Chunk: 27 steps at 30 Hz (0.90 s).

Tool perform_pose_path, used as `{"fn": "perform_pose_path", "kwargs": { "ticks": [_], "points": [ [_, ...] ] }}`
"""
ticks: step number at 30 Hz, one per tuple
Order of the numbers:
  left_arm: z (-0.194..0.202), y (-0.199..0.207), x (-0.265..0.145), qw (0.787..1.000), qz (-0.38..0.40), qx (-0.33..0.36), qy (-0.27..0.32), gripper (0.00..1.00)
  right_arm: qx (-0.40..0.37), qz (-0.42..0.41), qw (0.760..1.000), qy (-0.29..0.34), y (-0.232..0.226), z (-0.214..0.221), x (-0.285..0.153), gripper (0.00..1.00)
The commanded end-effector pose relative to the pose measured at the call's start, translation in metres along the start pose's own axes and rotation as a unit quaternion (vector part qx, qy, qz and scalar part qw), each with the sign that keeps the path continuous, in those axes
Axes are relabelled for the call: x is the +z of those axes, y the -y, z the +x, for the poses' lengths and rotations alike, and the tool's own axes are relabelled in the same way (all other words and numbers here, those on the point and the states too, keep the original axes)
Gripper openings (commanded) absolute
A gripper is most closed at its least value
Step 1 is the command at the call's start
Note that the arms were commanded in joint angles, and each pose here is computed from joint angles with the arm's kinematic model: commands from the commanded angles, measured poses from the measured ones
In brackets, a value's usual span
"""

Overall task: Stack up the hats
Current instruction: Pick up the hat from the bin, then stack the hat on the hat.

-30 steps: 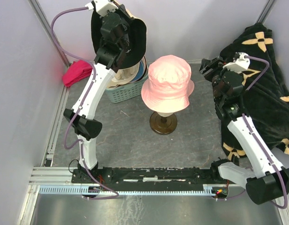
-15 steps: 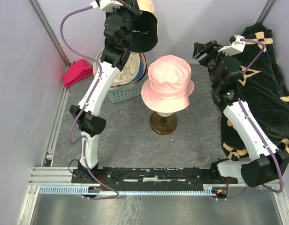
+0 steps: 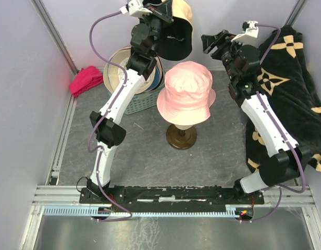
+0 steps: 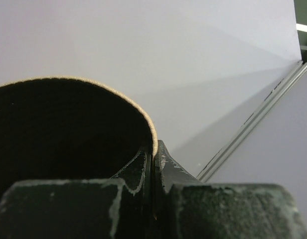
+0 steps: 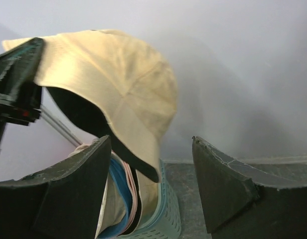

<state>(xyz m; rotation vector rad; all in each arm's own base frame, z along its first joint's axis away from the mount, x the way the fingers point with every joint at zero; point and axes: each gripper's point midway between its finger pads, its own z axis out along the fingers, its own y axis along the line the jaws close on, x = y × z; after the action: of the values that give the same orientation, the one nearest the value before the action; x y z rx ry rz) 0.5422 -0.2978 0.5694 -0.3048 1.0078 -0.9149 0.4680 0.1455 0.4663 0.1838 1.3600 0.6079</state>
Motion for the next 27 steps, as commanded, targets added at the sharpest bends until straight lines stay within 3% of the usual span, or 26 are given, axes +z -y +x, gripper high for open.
{"fn": "perform_pose_path", "kwargs": {
  "ticks": [1, 7, 27],
  "points": [
    [-0.025, 0.046, -0.002, 0.995, 0.064, -0.058, 0.041, 0.03, -0.011, -0.069, 0.997, 0.022, -0.031, -0.026, 0.006, 0.74],
    [-0.014, 0.048, -0.002, 0.995, 0.067, -0.069, 0.036, 0.03, -0.029, -0.1, 0.994, 0.015, -0.042, -0.027, 0.004, 0.75],
    [-0.017, 0.077, -0.01, 0.989, 0.091, -0.11, 0.042, 0.03, -0.051, -0.09, 0.994, -0.021, -0.028, -0.001, 0.017, 0.75]
  ]
}}
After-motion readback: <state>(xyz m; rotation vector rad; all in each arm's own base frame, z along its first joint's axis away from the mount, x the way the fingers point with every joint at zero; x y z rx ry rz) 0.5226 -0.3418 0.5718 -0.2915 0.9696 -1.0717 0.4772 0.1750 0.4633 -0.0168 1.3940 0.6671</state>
